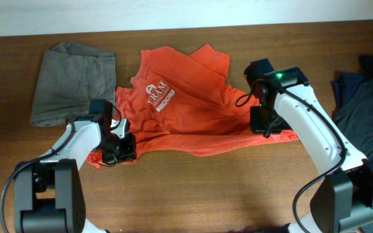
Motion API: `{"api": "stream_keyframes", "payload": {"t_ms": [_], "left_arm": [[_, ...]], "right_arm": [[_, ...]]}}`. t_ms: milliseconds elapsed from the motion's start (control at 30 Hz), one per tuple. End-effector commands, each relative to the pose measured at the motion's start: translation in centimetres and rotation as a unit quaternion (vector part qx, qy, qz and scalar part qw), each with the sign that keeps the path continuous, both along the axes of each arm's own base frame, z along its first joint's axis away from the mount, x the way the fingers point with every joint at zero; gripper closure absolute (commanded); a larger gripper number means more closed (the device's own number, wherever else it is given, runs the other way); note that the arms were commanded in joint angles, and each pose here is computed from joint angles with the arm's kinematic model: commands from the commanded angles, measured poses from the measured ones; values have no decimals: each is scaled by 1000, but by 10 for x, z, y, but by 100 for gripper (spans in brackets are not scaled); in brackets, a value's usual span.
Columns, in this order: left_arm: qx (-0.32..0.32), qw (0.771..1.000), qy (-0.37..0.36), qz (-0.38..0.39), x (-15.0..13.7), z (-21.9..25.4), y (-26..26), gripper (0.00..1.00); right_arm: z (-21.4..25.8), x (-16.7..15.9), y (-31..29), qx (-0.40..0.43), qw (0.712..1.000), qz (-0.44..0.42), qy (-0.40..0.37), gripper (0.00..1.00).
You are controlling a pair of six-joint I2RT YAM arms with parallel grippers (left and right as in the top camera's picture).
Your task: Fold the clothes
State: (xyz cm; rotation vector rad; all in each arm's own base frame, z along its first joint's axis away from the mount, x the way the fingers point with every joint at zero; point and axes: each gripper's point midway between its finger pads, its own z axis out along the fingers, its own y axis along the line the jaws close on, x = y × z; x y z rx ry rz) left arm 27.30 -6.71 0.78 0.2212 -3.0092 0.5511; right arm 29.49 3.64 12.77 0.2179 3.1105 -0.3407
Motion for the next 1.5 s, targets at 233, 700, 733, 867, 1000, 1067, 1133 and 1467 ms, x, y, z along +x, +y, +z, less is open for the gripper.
{"api": "stream_keyframes", "payload": {"t_ms": [233,700,733,867,1000,1067,1133,1467], "left_arm": [[-67,994,-2,-87,-27,26,-25,99],[-63,980,49,-184,-81,10,-71,99],[-66,979,49,-187,-83,12,-73,94],[-62,979,41,-190,-84,19,-72,76],[27,986,1,-162,-66,31,-40,68],[78,988,-23,-132,-54,38,-16,59],[143,985,-48,-77,-42,47,18,39],[173,974,-128,70,21,26,92,36]], "right_arm": [[7,1,-2,-4,1000,-4,-13,96],[8,1,-7,-17,1000,0,-14,96],[8,1,-7,-17,1000,5,-13,96],[8,1,-7,-17,1000,8,-12,95],[8,1,-7,-17,1000,8,-12,95],[8,1,-7,-17,1000,7,-12,95],[8,1,-7,-17,1000,7,-12,95],[8,2,-6,-16,1000,7,-14,95]]}}
